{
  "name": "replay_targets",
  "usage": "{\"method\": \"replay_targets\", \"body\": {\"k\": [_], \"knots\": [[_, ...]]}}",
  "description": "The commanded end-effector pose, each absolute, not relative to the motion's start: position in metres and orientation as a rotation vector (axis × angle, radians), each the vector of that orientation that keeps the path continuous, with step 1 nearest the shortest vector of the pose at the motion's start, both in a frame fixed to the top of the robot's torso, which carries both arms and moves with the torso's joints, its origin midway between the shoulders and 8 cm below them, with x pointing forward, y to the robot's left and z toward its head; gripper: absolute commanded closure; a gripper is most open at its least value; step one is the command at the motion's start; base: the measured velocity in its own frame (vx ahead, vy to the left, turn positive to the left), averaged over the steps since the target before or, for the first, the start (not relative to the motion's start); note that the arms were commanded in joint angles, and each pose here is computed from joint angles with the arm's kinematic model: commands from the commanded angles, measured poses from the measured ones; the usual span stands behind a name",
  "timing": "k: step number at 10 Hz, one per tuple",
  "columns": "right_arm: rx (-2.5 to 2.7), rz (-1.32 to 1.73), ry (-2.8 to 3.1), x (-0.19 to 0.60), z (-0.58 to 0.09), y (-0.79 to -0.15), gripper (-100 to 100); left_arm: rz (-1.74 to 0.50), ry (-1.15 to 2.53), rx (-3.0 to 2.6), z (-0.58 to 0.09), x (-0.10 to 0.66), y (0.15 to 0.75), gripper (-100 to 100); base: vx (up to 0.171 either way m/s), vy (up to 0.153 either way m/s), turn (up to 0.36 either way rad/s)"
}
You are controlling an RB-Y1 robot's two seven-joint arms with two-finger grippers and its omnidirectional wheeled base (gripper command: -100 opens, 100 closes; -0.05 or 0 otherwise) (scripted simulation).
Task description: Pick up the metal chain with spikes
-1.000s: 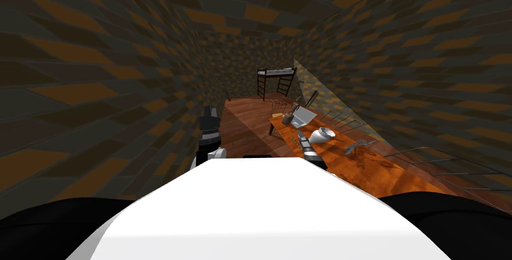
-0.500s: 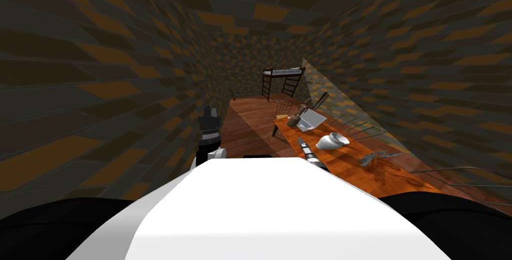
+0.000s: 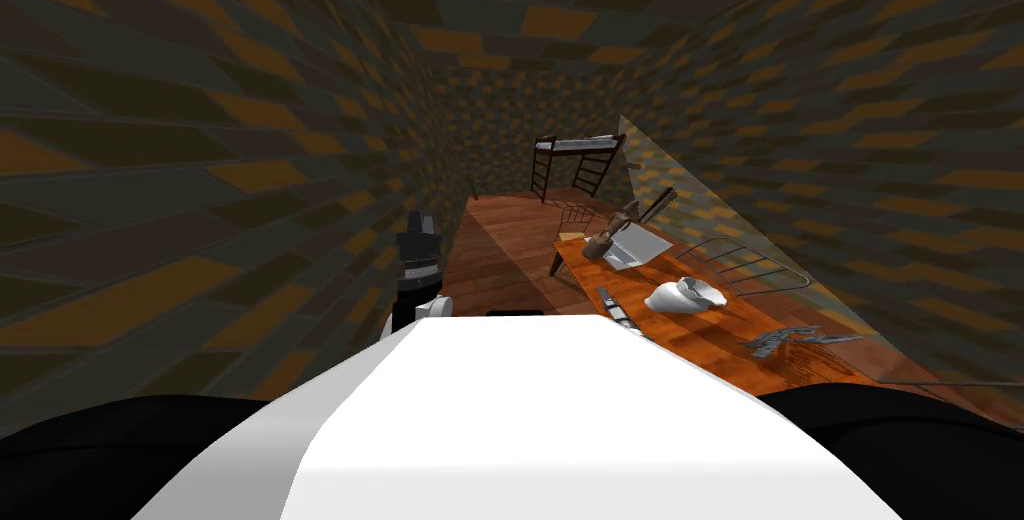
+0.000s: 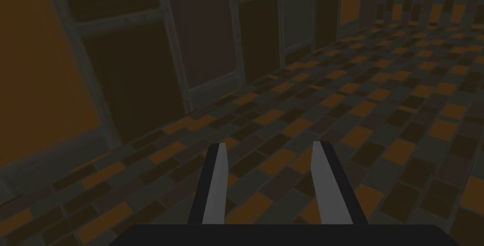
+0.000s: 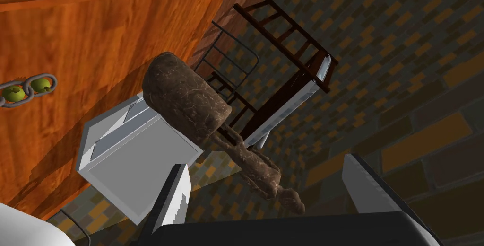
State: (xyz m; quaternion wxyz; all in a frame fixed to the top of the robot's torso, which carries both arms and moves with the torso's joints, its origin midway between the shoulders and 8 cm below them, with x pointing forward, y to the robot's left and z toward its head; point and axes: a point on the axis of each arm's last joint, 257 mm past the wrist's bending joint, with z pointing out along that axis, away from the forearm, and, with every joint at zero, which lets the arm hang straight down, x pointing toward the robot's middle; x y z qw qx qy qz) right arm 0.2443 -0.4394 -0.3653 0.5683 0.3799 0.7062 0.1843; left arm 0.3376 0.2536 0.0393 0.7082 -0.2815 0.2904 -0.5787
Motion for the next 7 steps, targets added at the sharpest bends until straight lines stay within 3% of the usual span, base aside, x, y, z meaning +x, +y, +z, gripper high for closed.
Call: {"method": "replay_targets", "body": {"k": [1,7], "knots": [[0.904,0.359,1.742,0.221,-0.392,-0.451,-100,-1.285,0.645,-0.625,0.039,0.338,0.254,0,0.053,0.027,0.228],[0.929,0.216,1.906,0.171,-0.446,-0.471,-100,-1.285,0.645,-0.625,0.039,0.338,0.254,0,0.036,0.000,0.119]]}}
